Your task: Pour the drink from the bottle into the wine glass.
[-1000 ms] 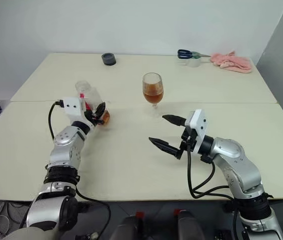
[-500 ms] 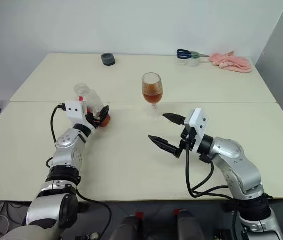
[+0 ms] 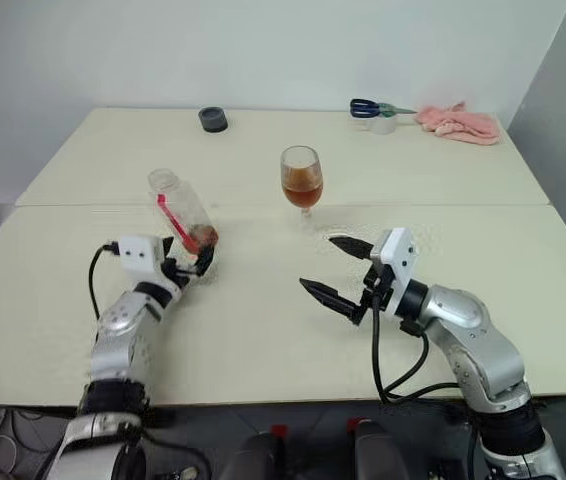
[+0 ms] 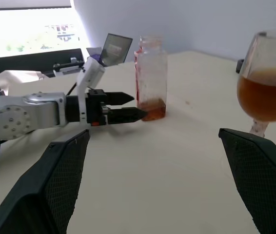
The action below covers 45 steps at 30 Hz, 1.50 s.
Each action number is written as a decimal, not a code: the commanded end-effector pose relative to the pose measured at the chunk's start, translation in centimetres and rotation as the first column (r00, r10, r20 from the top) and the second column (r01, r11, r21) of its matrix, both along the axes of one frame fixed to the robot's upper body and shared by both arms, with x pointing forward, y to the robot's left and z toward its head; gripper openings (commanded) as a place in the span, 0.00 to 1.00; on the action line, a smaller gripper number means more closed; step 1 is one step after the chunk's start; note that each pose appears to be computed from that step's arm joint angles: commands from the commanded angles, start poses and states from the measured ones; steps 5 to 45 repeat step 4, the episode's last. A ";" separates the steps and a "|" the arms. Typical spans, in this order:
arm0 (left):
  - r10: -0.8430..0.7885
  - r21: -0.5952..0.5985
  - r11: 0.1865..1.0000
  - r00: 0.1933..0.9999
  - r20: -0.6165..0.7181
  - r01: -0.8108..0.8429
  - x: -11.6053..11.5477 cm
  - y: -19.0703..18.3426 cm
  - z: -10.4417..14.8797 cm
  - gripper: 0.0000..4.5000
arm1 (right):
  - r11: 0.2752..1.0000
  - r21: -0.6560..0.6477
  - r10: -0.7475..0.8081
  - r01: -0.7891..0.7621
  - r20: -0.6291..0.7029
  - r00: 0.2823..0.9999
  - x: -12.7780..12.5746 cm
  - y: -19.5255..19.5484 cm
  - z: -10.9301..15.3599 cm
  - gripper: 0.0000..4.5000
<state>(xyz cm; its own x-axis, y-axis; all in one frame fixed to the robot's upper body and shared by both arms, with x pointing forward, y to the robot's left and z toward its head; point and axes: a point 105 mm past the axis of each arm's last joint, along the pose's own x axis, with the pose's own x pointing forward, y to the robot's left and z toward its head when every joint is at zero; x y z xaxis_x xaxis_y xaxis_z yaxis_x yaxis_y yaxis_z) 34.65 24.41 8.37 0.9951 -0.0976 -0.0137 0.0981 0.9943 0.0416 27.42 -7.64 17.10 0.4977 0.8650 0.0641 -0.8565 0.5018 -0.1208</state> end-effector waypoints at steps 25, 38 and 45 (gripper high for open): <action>0.066 0.045 0.997 0.994 -0.084 -0.062 -8.1 -1.3 -0.3 0.99 | 0.967 -0.020 -0.254 0.253 -0.057 0.966 -0.1 -4.2 -1.7 1.00; 0.066 0.045 0.997 0.994 -0.084 -0.062 -8.1 -1.3 -0.3 0.99 | 0.967 -0.020 -0.254 0.253 -0.057 0.966 -0.1 -4.2 -1.7 1.00; 0.066 0.045 0.997 0.994 -0.084 -0.062 -8.1 -1.3 -0.3 0.99 | 0.967 -0.020 -0.254 0.253 -0.057 0.966 -0.1 -4.2 -1.7 1.00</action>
